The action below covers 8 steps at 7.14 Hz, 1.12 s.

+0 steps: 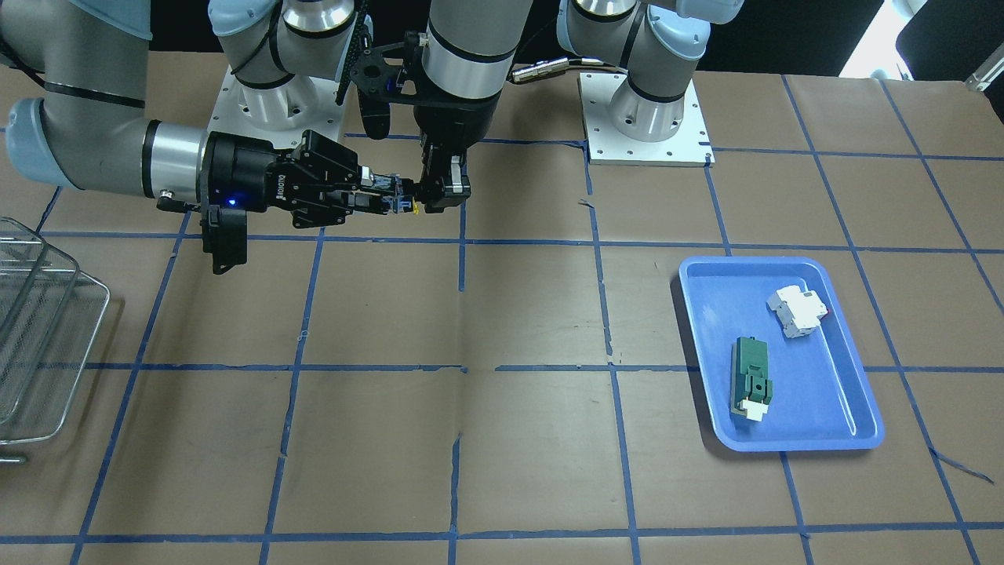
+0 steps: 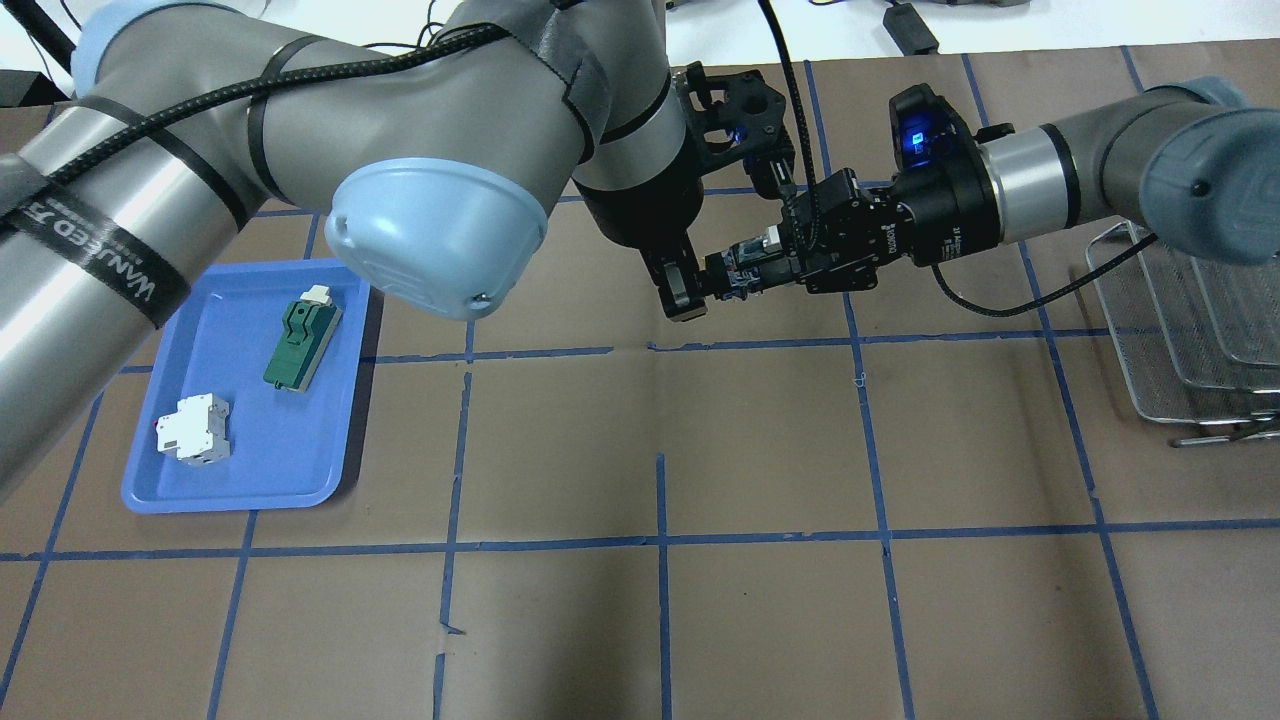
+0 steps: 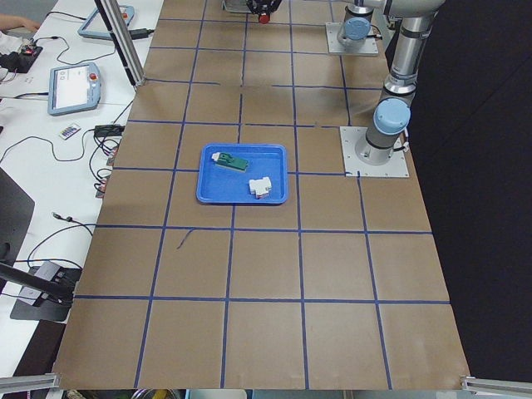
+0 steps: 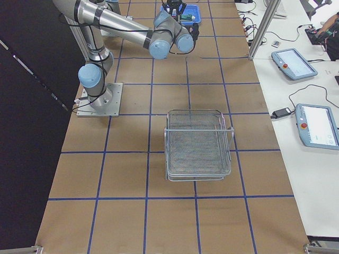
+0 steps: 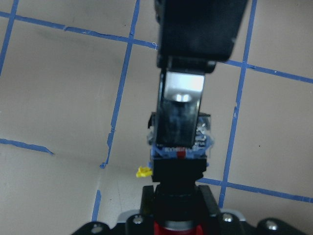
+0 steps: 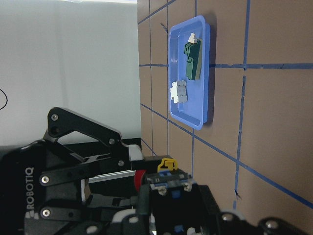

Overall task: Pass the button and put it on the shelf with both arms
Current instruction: 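Carry the push button toward the mesh basket while the left gripper withdraws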

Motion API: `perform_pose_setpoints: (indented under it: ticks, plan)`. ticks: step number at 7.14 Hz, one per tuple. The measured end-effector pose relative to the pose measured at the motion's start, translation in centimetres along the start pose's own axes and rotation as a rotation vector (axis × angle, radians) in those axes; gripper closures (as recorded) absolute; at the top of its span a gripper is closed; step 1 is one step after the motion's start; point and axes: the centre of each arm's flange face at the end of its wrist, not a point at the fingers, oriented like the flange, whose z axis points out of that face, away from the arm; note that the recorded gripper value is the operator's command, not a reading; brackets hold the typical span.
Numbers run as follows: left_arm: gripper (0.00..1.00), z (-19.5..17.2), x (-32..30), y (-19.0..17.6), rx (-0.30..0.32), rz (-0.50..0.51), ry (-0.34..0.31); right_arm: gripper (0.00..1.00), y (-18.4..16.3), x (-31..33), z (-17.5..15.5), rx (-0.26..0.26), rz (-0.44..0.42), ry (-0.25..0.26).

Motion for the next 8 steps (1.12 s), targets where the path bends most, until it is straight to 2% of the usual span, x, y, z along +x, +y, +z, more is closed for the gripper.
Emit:
perform_pose_setpoints:
  ticks: [3,4,5,6,8]
  plan:
    - [0.00,-0.9,0.3,0.2,0.004,-0.045,-0.013,0.75,0.0,-0.2,-0.2,0.001,0.001,0.003]
    - [0.00,-1.9,0.5,0.7,0.006,-0.053,-0.021,0.75,0.0,-0.5,-0.4,-0.004,-0.011,0.024]
    - [0.00,-2.9,0.7,1.6,-0.004,-0.071,-0.017,0.75,0.0,-1.2,-1.3,-0.031,-0.032,0.098]
    - [0.00,-4.2,0.2,3.9,-0.026,-0.121,0.000,0.75,0.0,-2.5,-3.2,-0.065,-0.047,0.225]
    - [0.00,-8.1,-1.9,11.5,-0.070,-0.297,0.052,0.74,-0.4,-5.0,-7.8,-0.099,-0.079,0.476]
